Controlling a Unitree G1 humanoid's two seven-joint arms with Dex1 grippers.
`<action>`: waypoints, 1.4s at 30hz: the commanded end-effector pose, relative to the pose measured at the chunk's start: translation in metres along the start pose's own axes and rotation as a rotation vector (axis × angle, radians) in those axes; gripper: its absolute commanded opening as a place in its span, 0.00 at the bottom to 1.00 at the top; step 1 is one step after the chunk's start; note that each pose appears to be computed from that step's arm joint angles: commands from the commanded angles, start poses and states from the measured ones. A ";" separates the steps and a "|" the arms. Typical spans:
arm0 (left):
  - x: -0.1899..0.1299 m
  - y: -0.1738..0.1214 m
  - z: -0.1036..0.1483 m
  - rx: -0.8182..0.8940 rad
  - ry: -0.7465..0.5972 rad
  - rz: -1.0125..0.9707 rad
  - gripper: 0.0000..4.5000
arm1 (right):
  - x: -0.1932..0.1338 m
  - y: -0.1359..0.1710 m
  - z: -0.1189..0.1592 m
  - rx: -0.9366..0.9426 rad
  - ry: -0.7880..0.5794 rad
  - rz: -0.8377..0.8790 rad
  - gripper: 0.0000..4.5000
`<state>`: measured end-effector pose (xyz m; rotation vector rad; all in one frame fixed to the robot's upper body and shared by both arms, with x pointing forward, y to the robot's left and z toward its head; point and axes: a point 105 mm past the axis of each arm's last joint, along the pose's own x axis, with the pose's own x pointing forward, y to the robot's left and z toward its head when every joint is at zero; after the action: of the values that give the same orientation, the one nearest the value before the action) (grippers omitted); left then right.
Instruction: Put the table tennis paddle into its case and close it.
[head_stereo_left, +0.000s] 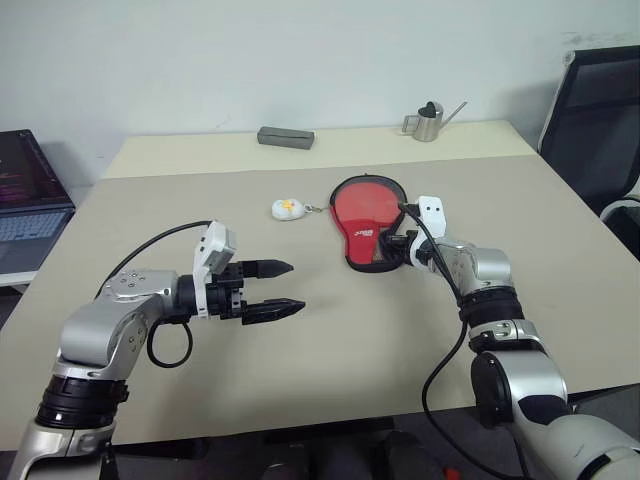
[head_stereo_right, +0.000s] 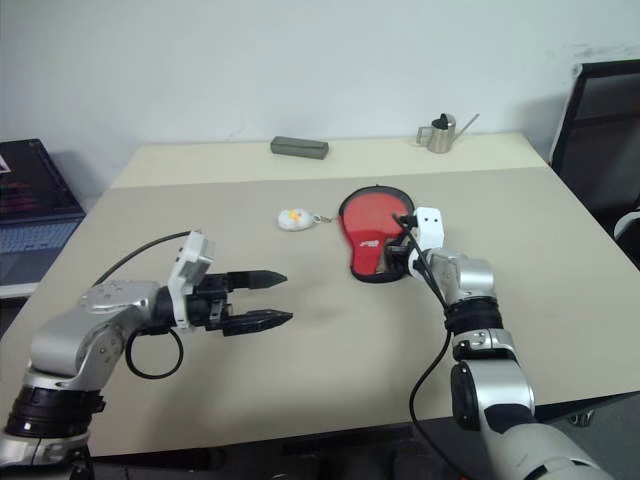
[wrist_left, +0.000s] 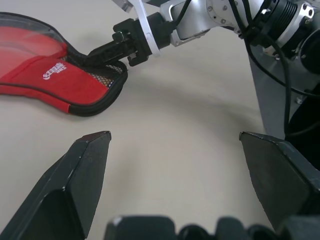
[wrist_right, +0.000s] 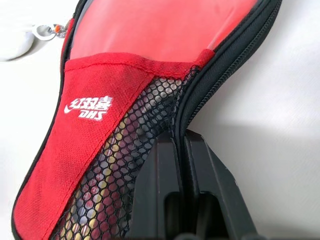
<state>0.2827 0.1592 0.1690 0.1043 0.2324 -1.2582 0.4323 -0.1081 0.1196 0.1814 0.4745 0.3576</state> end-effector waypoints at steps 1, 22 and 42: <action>-0.008 -0.007 0.011 0.060 0.009 -0.033 1.00 | -0.012 -0.003 0.007 -0.002 -0.021 0.007 0.01; -0.012 -0.034 0.009 0.098 0.117 -0.215 1.00 | -0.099 -0.005 -0.071 0.003 0.193 0.015 0.01; -0.002 -0.062 0.000 0.082 0.134 -0.346 1.00 | -0.168 0.013 -0.137 0.068 0.242 0.026 0.01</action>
<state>0.2306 0.1470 0.1666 0.2175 0.3431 -1.5601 0.2383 -0.1518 0.0814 0.2031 0.6559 0.3635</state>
